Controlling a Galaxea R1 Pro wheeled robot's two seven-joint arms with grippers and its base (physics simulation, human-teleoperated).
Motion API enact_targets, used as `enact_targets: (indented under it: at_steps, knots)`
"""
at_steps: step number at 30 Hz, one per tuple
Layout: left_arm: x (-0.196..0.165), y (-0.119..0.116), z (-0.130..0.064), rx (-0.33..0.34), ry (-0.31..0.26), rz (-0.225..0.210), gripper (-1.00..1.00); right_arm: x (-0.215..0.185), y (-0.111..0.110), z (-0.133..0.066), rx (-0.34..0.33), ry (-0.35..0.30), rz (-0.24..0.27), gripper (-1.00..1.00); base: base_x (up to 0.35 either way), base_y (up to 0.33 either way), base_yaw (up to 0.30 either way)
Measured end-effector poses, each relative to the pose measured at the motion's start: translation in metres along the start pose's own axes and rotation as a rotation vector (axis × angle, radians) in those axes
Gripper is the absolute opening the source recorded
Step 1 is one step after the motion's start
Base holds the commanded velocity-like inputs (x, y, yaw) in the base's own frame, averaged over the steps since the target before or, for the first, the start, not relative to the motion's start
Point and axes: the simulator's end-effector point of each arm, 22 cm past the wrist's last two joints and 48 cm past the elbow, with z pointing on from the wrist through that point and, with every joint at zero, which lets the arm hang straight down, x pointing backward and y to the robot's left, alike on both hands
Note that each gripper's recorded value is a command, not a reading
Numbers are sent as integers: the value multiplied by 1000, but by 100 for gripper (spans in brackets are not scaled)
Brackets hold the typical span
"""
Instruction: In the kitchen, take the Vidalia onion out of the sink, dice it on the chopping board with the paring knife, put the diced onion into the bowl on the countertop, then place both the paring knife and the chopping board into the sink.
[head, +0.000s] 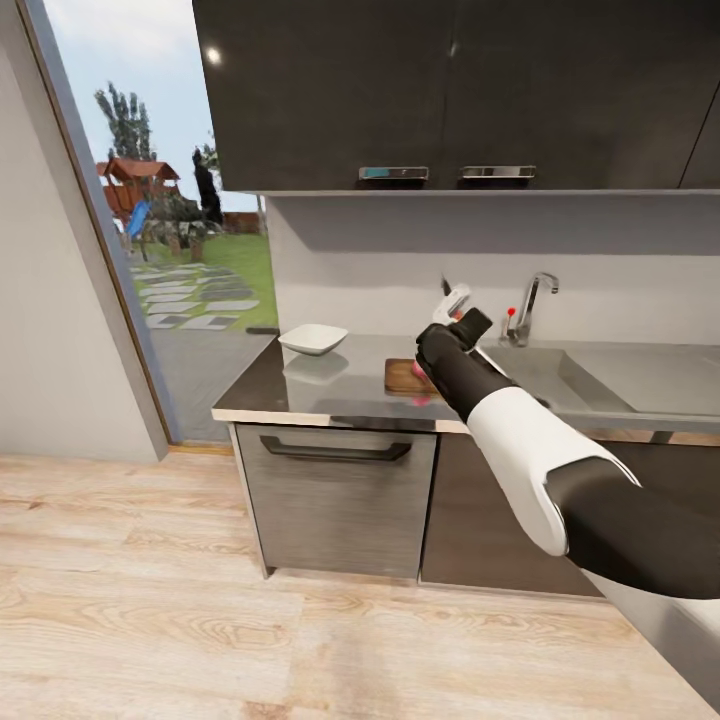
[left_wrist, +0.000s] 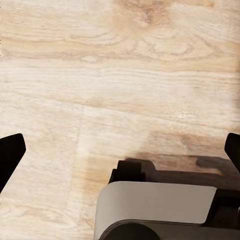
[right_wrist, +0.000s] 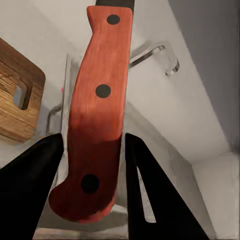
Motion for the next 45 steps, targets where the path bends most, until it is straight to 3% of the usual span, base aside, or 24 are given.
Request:
enact_targets:
  at_steps: [6,9,20,26,33,39,43,45]
  knots:
    - [0,6,0,-8,-1,1,100,33,-15,9,204,66,-137,-100,0,0,0]
    - [0,6,0,-8,-1,1,100,36,-24,7,272,68,-161,-100,0,0,0]
    - [-1,5,0,-6,-3,1,100,25,-30,5,320,18,-170,-100,0,0,0]
    - [-1,5,1,-6,-3,1,100,-1,-32,-8,394,-71,-276,-100,0,0,0]
    - [-1,5,1,-5,-3,2,100,-14,-19,-10,385,-155,-278,-100,0,0,0]
    - [-1,6,1,-6,-3,2,100,-3,9,-8,341,-175,-288,-100,0,0,0]
    - [-1,6,1,-4,-3,2,100,10,46,-7,286,-215,-296,-100,0,0,0]
    - [-1,6,1,-5,-4,2,100,10,48,-8,285,-222,-301,-100,0,0,0]
